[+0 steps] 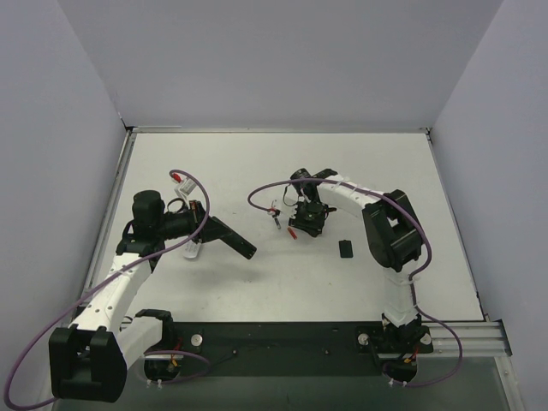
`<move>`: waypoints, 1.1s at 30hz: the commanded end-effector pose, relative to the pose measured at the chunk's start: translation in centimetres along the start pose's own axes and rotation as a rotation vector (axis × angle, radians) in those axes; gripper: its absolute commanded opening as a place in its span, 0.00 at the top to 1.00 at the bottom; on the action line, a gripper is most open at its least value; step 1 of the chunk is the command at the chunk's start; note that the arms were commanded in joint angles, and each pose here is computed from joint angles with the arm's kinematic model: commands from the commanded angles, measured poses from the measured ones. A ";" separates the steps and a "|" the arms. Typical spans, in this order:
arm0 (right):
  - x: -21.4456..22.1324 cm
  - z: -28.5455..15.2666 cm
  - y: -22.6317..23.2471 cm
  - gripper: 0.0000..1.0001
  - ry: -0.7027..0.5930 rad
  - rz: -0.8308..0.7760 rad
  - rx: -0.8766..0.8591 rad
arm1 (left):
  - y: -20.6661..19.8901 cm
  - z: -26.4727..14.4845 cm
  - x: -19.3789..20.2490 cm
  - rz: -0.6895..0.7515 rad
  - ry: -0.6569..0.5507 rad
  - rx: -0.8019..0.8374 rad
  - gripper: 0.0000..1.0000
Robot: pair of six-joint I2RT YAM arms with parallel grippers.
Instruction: Load the batteries into the remote control
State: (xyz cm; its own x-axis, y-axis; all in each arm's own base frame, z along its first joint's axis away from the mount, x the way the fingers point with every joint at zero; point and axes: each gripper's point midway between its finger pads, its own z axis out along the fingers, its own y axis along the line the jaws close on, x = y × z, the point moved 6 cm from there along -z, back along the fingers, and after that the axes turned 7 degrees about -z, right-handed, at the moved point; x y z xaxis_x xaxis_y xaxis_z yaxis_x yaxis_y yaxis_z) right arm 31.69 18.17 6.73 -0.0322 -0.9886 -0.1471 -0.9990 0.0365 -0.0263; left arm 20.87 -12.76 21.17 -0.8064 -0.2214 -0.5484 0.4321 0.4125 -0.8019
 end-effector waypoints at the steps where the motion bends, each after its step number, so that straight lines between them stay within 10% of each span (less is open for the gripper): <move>1: 0.2 0.0 0.8 0.82 0.038 0.012 -0.040 | -0.1 0.0 -0.3 0.034 -0.006 0.019 1.00; 7: -0.3 -1.9 1.0 1.00 -0.001 0.130 0.028 | 0.1 0.1 -0.2 0.024 -0.002 0.019 1.00; 22: -7.2 -17.5 7.7 1.00 -0.627 0.278 0.287 | -2.0 2.6 0.3 0.098 -0.050 0.051 1.00; 33: -11.2 -19.1 14.9 1.00 -0.927 0.200 0.240 | -5.0 5.1 -0.4 0.097 -0.148 0.186 1.00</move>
State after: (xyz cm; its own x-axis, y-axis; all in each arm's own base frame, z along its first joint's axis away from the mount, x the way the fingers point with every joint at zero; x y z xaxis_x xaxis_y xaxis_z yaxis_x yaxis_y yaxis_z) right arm 17.29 25.83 26.07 -0.0549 -0.5553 -0.8298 -0.9448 0.2977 -0.1367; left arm 20.23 -18.27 21.49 -0.7633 -0.2349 -0.6018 0.5171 0.3361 -0.7872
